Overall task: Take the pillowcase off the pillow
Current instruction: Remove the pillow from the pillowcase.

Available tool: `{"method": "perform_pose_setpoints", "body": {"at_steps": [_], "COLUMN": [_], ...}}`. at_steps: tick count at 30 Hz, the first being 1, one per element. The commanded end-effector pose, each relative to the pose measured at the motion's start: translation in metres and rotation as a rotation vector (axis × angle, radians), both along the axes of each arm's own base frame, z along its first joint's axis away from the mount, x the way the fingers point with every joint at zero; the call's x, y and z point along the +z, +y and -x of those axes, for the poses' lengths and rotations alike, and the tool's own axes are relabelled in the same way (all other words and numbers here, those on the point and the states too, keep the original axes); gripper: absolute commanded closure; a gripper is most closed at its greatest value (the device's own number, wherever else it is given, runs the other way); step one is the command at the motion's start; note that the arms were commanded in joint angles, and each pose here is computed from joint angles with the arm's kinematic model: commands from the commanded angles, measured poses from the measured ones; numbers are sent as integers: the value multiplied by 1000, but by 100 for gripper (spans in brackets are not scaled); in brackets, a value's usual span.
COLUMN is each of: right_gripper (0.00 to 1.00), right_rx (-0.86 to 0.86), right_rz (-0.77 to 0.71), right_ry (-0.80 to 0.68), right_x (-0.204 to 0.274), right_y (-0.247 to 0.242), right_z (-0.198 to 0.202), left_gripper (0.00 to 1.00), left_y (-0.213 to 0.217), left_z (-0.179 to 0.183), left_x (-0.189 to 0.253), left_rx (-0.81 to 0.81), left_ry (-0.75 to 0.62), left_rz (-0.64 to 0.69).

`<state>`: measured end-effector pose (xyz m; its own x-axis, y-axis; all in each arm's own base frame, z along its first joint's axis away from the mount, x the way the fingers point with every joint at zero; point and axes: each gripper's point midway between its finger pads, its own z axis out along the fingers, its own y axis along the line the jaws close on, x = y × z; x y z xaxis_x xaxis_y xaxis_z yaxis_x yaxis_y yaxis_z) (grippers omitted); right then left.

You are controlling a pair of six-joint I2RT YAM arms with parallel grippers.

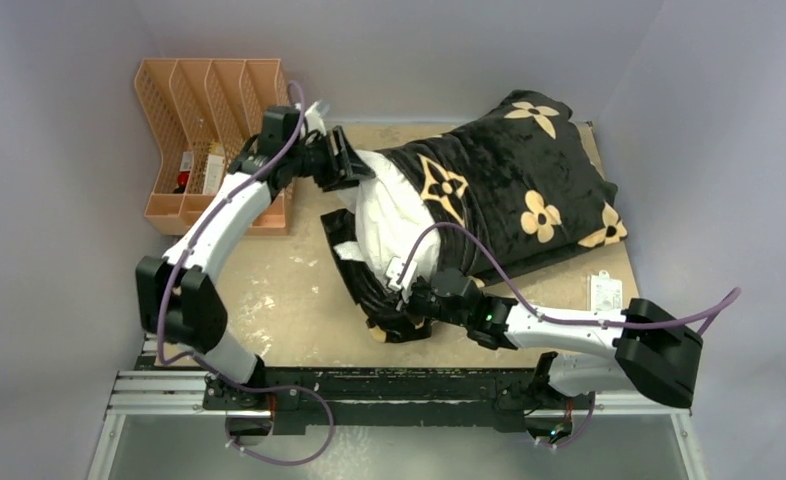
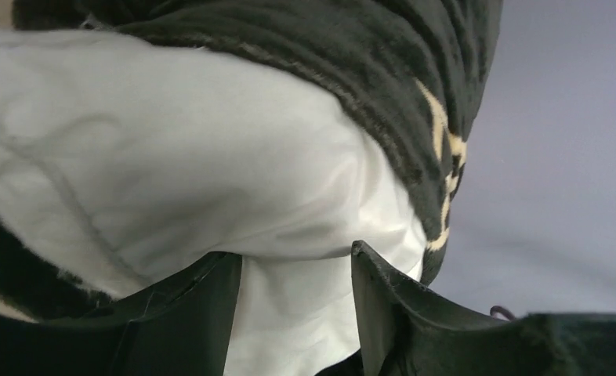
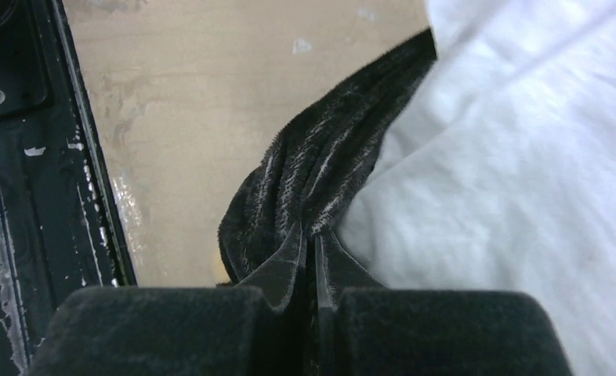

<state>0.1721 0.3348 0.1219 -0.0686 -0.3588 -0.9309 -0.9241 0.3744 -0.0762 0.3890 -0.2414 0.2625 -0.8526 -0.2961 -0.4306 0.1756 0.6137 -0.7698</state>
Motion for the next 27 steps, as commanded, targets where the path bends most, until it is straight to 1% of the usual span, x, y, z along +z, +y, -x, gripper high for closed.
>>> {"method": "perform_pose_setpoints", "body": {"at_steps": [1, 2, 4, 7, 8, 10, 12, 14, 15, 16, 18, 21, 23, 26, 27], "right_gripper": [100, 100, 100, 100, 100, 100, 100, 100, 100, 100, 100, 100, 100, 100, 100], "right_rx": [-52, -72, -86, -95, -95, -93, -115, -139, -149, -164, -181, -179, -182, -183, -179], "right_rz": [-222, -252, -305, -371, -388, -413, -442, -478, -486, -486, -468, -427, -435, -451, -460], "right_ry": [78, 82, 88, 116, 118, 115, 98, 75, 70, 61, 47, 32, 31, 22, 9], "right_x": [36, 38, 42, 46, 47, 48, 50, 55, 56, 57, 57, 56, 58, 62, 66], "right_y": [23, 26, 31, 37, 37, 37, 32, 26, 23, 20, 18, 21, 22, 24, 26], "right_z": [8, 4, 1, 0, 0, 1, -2, -5, -6, -8, -12, -14, -15, -17, -18], "left_gripper": [47, 46, 45, 43, 42, 41, 39, 37, 32, 29, 25, 22, 21, 19, 19], "left_y": [9, -6, -29, -43, -40, -20, -7, 3, 6, 8, 6, -13, -26, -40, -42], "left_z": [25, 35, 55, 76, 81, 83, 85, 91, 95, 99, 110, 132, 146, 153, 153], "left_x": [1, -1, -13, -27, -35, -46, -49, -56, -59, -64, -64, -58, -58, -69, -75], "left_rx": [14, -4, -51, -83, -59, 43, 114, 147, 143, 134, 90, -23, -90, -127, -132], "left_ry": [-171, -190, -186, -146, -138, -136, -153, -131, -123, -108, -101, -101, -103, -91, -85], "left_rz": [-22, -11, -62, -73, -100, -201, -252, -295, -309, -327, -318, -258, -221, -185, -196]}}
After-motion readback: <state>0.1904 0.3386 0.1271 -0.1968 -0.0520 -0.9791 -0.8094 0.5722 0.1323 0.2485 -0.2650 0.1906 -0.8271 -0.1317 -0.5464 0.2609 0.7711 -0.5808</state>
